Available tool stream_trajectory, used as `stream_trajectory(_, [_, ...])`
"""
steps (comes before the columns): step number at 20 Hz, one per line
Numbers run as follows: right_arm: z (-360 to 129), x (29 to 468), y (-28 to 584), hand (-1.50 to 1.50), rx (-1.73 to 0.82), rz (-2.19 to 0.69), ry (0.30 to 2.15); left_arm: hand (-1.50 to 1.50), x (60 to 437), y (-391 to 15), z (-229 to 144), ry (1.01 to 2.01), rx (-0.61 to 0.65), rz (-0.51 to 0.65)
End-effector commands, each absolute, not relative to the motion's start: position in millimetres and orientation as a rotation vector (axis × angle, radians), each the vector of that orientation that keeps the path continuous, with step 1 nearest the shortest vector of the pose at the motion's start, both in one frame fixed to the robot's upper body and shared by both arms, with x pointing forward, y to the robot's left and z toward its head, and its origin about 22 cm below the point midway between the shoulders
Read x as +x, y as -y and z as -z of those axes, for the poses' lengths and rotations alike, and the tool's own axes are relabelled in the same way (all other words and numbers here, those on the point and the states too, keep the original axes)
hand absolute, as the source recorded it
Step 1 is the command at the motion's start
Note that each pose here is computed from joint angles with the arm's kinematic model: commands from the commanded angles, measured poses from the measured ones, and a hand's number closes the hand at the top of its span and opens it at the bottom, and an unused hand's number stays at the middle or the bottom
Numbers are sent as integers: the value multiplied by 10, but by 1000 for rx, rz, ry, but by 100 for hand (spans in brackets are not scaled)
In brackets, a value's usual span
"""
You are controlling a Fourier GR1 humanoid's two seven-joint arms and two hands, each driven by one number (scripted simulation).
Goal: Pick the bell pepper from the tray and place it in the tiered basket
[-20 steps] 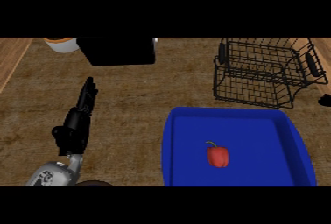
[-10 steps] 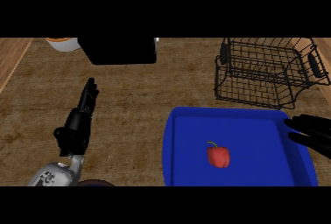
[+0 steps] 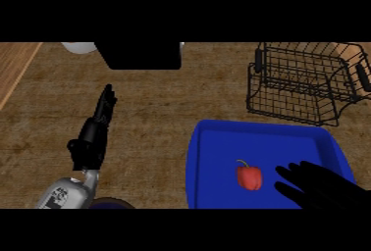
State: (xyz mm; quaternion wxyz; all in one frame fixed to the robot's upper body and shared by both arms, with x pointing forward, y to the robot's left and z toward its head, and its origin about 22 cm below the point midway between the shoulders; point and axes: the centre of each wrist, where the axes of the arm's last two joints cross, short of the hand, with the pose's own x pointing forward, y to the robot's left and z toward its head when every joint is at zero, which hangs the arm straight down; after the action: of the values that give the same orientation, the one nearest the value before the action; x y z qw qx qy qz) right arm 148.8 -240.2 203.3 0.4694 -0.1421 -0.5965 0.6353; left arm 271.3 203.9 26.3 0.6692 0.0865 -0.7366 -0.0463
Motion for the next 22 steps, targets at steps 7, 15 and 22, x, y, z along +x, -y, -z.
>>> stream_trajectory(7, [-2038,1359,2036,-150,-541,-1657,1291,0,2821,-1971,-313,1655,213,107])
stream_trajectory(15, [-1874,1402,1856,-150,-632,-1690,1244,0,2813,-2041,-281,1655,185,102])
stream_trajectory(22, [-1693,1499,1941,-150,-704,-1748,1174,0,2680,-2169,-236,1662,194,94])
